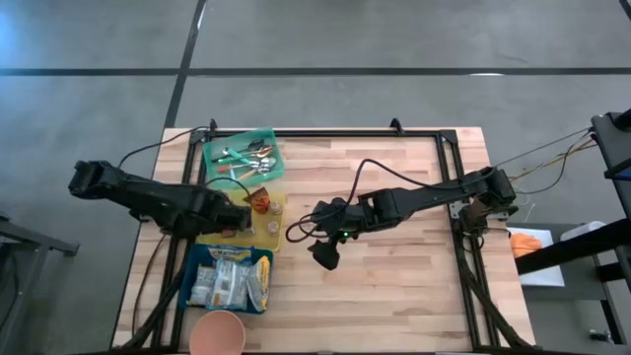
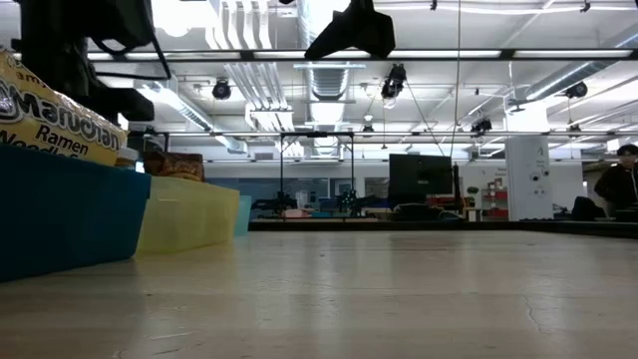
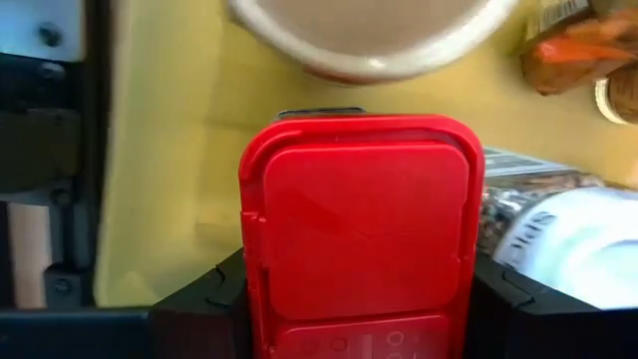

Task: Pick & Place Food Item
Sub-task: Put the red seasoning can into the yellow bin

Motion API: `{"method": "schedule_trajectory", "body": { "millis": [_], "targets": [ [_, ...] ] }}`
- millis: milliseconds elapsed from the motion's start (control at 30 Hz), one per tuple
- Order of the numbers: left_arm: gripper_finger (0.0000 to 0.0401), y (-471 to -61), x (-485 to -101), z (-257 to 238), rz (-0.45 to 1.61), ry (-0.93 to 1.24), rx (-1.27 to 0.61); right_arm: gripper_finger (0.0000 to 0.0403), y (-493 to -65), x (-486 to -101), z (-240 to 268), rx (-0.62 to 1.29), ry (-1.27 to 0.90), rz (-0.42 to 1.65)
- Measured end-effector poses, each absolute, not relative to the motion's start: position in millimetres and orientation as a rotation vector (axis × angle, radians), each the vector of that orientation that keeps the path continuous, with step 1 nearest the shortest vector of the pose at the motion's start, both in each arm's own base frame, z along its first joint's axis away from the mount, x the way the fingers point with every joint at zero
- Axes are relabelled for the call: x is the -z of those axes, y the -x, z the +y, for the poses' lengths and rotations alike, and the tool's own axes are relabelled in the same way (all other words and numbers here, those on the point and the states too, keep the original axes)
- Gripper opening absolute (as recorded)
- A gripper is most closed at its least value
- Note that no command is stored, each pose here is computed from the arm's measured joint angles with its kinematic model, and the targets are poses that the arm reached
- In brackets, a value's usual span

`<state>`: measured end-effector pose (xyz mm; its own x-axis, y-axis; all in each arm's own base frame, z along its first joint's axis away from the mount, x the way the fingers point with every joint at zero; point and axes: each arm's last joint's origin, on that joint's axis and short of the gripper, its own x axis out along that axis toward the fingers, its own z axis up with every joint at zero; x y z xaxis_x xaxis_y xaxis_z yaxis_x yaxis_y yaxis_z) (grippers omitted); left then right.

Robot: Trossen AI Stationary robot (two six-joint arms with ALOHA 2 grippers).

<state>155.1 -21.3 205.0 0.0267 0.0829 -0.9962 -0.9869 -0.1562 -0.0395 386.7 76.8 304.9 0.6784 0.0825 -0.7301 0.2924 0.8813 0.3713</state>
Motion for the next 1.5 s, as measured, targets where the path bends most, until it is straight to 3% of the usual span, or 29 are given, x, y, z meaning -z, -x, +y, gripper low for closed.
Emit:
{"method": "schedule_trajectory", "body": {
  "millis": [300,900,1167,1500],
  "targets": [
    [0.0209,-183,-188,-18,1.052,1.266,-1.263,0.0302,-387,-305,77,0.116,-0.475,0.826],
    [0.0211,-191,-178,-16,1.1,1.219,-1.255,0.0302,-387,-305,77,0.109,-0.46,0.828],
    [0.0338,-190,-180,-16,1.11,1.204,-1.225,0.0302,-387,-305,77,0.108,-0.461,0.829],
    [0.0392,-186,-186,-16,1.104,1.21,-1.175,0.0302,-387,-305,77,0.11,-0.466,0.828]
  ]
}}
